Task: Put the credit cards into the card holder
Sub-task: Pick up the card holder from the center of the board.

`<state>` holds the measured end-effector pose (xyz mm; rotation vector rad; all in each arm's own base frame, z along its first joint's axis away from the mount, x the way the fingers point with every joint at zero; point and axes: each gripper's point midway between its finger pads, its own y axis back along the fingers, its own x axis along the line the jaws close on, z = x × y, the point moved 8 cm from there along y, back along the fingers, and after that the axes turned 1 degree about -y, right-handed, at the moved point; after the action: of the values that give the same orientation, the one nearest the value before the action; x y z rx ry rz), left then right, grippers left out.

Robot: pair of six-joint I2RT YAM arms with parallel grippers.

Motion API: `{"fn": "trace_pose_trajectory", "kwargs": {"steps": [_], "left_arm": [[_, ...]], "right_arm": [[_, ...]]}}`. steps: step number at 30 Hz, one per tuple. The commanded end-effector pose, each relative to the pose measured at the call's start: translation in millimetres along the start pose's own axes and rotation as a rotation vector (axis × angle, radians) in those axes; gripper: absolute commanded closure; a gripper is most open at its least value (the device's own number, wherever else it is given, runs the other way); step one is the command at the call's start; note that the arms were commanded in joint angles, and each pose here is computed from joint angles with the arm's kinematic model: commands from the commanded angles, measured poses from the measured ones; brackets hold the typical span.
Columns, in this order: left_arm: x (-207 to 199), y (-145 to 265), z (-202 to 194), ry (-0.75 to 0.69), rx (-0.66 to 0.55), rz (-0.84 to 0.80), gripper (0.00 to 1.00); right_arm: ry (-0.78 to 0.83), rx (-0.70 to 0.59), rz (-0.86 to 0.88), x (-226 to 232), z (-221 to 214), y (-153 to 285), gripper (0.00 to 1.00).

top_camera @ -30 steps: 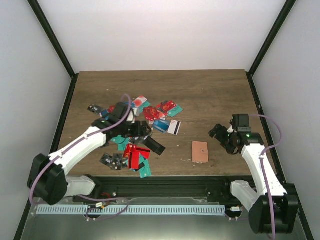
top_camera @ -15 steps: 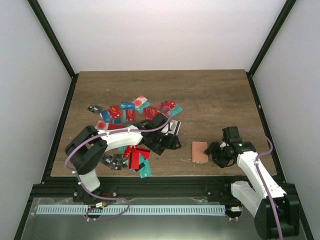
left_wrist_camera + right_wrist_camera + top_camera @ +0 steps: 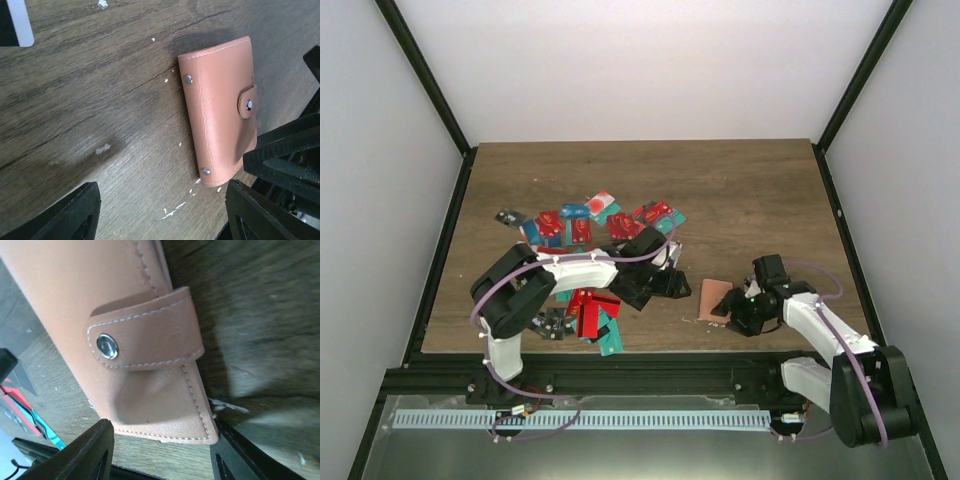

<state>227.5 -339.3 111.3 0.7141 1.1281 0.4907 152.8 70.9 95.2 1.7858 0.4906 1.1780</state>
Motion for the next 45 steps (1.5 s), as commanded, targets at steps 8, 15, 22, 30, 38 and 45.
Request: {"fn": "trace_pose_trajectory", "kwargs": {"steps": [8,15,22,30,38,45], "left_arm": [[-8.1,-11.5,14.1,-0.078,0.014,-0.030,0.32],[-10.2,-24.4,18.1,-0.083,0.046,-0.071,0.43],[-10.6,-36.7,22.8,-0.074,0.071,-0.092,0.50],[-9.8,-50.0,23.9,-0.071,0.101,-0.115,0.54],[-8.6,-50.3,22.2,-0.073,0.105,-0.113,0.54],[-11.9,-21.4,28.5,-0.077,0.039,-0.094,0.50]], "right_arm": [[0.075,0.001,-0.054,11.4,0.6,16.4,0.20],[0.054,-0.152,-0.128,15.4,15.8,30.3,0.25],[0.047,-0.134,-0.137,16.2,26.2,16.4,0.38],[0.047,-0.050,-0.065,14.9,25.9,-4.9,0.57],[0.066,-0.046,-0.062,15.0,24.9,-4.7,0.84],[0.102,-0.027,0.019,23.7,21.3,-1.1,0.99]]}}
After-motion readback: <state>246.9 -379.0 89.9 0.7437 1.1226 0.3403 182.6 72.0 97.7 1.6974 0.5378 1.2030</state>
